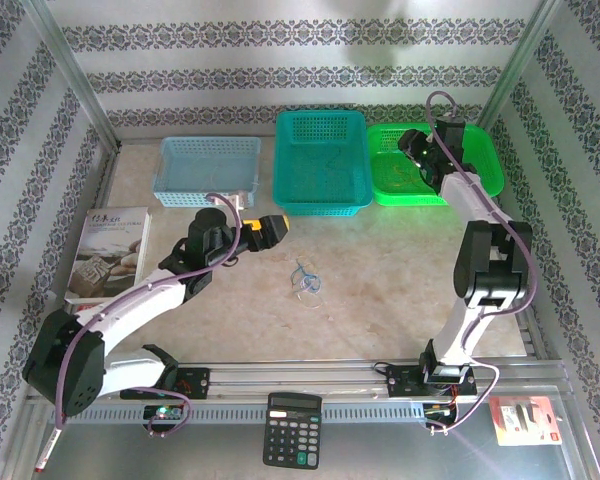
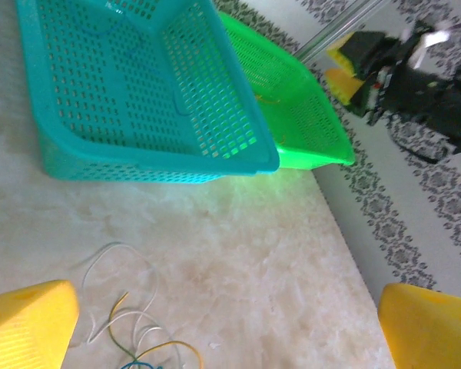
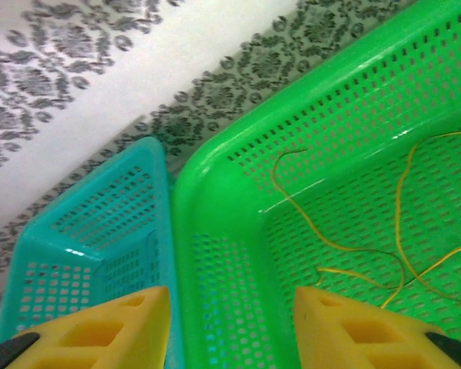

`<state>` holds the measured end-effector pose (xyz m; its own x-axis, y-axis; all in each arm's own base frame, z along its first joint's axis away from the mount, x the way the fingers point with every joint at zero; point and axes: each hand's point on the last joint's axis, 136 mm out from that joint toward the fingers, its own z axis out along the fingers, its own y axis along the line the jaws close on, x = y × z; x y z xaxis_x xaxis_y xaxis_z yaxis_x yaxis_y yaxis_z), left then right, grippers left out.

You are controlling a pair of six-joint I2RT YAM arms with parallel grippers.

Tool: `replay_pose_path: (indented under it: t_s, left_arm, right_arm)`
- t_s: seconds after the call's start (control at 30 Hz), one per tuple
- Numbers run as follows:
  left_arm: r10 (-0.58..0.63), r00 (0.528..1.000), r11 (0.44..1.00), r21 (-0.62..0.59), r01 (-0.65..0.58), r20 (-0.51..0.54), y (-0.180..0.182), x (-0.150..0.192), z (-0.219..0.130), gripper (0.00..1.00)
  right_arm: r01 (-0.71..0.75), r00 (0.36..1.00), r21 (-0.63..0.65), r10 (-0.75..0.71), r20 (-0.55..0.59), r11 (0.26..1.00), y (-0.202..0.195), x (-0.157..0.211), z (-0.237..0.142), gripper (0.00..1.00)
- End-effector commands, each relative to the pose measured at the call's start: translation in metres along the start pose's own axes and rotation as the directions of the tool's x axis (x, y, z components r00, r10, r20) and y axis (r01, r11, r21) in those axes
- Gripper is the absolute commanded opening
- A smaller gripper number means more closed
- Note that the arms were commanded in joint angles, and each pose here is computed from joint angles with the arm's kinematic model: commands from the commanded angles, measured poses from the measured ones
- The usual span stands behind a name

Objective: Untangle the cables

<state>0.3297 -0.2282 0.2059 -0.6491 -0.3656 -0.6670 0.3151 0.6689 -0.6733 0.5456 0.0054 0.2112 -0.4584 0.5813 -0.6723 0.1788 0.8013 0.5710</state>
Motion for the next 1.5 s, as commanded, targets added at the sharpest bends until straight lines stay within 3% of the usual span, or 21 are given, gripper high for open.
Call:
replay_pose_path:
  t_s: [0.0, 0.2, 0.33, 0.53, 0.77, 0.97, 1.17, 1.33, 1.4, 1.47]
  left_arm:
    - [0.015, 0.998, 0.998, -0.060, -0.018, -0.060, 0.012, 0.007, 0.005, 1.00]
    - [-0.009, 0.991, 0.991, -0.130, -0.008, -0.132, 0.032, 0.027, 0.010, 1.00]
    - [-0.010, 0.990, 0.985, -0.170, -0.014, -0.140, 0.041, 0.032, 0.007, 1.00]
    - [-0.017, 0.992, 0.977, -0.215, -0.011, -0.128, 0.051, 0.034, 0.001, 1.00]
    - [-0.023, 0.992, 0.975, -0.223, -0.005, -0.122, 0.054, 0.036, -0.002, 1.00]
    - [-0.016, 0.993, 0.976, -0.219, -0.011, -0.118, 0.052, 0.035, -0.003, 1.00]
    - [-0.013, 0.993, 0.977, -0.211, -0.011, -0.113, 0.050, 0.033, -0.004, 1.00]
    - [-0.010, 0.994, 0.979, -0.201, -0.013, -0.112, 0.048, 0.033, -0.004, 1.00]
    - [-0.008, 0.994, 0.980, -0.196, -0.014, -0.112, 0.047, 0.033, -0.004, 1.00]
    - [-0.009, 0.994, 0.981, -0.196, -0.013, -0.111, 0.048, 0.033, -0.004, 1.00]
  right_arm:
    - [0.037, 0.999, -0.120, -0.036, 0.011, 0.992, 0.042, 0.007, -0.025, 0.46]
    - [0.095, 0.991, -0.217, -0.114, -0.074, 0.971, 0.075, 0.069, -0.053, 0.46]
    - [0.151, 0.963, -0.278, -0.204, -0.175, 0.949, 0.091, 0.137, -0.074, 0.47]
    - [0.223, 0.870, -0.327, -0.339, -0.359, 0.918, 0.089, 0.246, -0.098, 0.52]
    - [0.325, 0.725, -0.365, -0.478, -0.496, 0.872, 0.080, 0.330, -0.111, 0.52]
    - [0.356, 0.649, -0.380, -0.518, -0.557, 0.854, 0.075, 0.364, -0.108, 0.51]
    - [0.379, 0.614, -0.359, -0.522, -0.592, 0.853, 0.065, 0.377, -0.103, 0.46]
    - [0.385, 0.618, -0.355, -0.524, -0.586, 0.852, 0.063, 0.375, -0.103, 0.26]
    - [0.386, 0.627, -0.354, -0.524, -0.577, 0.852, 0.065, 0.371, -0.104, 0.22]
    - [0.389, 0.637, -0.354, -0.526, -0.563, 0.851, 0.069, 0.364, -0.104, 0.12]
